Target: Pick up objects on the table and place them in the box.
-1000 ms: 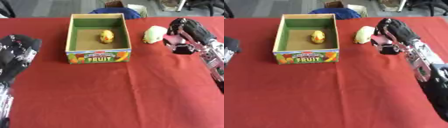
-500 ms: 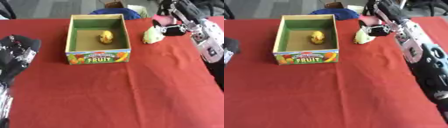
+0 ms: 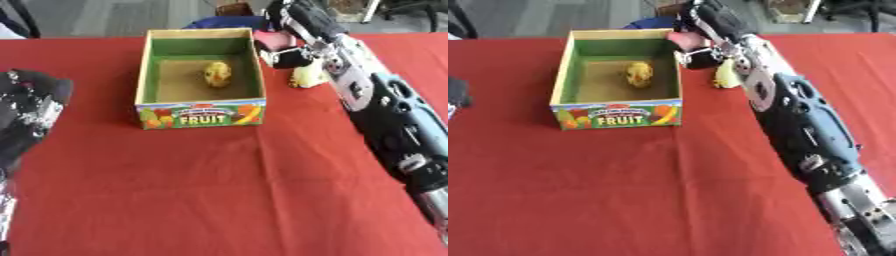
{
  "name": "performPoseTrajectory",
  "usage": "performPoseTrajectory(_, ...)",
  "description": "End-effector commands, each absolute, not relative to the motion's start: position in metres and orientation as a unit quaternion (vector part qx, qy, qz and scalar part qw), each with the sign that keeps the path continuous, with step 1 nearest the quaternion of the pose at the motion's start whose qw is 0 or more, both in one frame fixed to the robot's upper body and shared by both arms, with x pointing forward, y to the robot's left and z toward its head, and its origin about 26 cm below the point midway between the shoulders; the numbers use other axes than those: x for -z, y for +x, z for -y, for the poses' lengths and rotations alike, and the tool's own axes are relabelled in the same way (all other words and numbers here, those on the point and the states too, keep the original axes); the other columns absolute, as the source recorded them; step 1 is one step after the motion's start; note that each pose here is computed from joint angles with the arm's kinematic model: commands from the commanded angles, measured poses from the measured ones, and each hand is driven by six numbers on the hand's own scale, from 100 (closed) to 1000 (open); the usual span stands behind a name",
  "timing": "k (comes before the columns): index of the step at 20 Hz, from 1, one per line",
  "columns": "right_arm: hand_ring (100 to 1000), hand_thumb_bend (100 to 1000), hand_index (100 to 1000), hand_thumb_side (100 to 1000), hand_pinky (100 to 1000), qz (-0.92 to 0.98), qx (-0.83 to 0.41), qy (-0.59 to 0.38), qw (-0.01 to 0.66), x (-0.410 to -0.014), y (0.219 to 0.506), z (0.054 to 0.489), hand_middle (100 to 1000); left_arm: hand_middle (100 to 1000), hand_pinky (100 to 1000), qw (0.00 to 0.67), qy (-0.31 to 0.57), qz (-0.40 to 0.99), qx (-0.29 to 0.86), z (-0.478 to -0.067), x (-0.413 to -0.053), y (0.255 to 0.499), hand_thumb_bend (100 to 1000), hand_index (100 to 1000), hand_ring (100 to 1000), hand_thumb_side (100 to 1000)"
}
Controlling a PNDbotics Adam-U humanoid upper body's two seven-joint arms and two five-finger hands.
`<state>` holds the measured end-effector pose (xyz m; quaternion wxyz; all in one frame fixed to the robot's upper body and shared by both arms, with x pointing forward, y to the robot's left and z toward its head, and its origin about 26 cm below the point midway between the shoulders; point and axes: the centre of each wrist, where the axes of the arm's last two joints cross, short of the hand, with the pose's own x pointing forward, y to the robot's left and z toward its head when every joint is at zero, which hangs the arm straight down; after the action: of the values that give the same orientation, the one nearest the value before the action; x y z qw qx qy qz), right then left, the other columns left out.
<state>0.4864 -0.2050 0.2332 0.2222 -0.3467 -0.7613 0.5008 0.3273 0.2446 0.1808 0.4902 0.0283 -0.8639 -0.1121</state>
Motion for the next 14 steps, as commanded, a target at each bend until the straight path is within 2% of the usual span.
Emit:
performPoseTrajectory(1,769,100,372,100,661,0.765,-0.494,-0.357,0.207,-0.244,0.492,0.199,271,517,587,0.469,0.024,0.875,0.122,-0.242,-0.194,0.325,501,565,525,348)
performPoseTrajectory(7,787,100,451,100,679,0.765,-0.501,-0.352,0.200,-0.233,0.496,0.187,377,517,586,0.460,0.017,0.878,0.126,-0.238,-0.200,0.326,502,565,525,347)
performPoseTrajectory(8,804,152,529,100,690,0.763,-0.505,-0.351,0.200,-0.231,0.496,0.186,450,517,586,0.460,0.016,0.879,0.127,-0.238,-0.200,0.326,503,565,525,347)
performPoseTrajectory(9,811,186,560,100,695,0.761,-0.508,-0.349,0.200,-0.228,0.497,0.186,477,517,586,0.460,0.016,0.879,0.127,-0.238,-0.200,0.326,503,565,525,348)
performPoseTrajectory(10,829,252,624,100,706,0.760,-0.512,-0.348,0.199,-0.226,0.497,0.185,542,517,586,0.460,0.016,0.879,0.127,-0.238,-0.200,0.326,503,565,525,348)
performPoseTrajectory(13,847,304,694,114,715,0.759,-0.515,-0.344,0.201,-0.223,0.497,0.187,614,517,586,0.461,0.016,0.878,0.127,-0.238,-0.200,0.326,503,565,525,348)
performPoseTrajectory(14,853,328,722,157,718,0.759,-0.514,-0.343,0.202,-0.222,0.497,0.189,647,517,586,0.461,0.016,0.878,0.127,-0.238,-0.200,0.326,503,565,525,348)
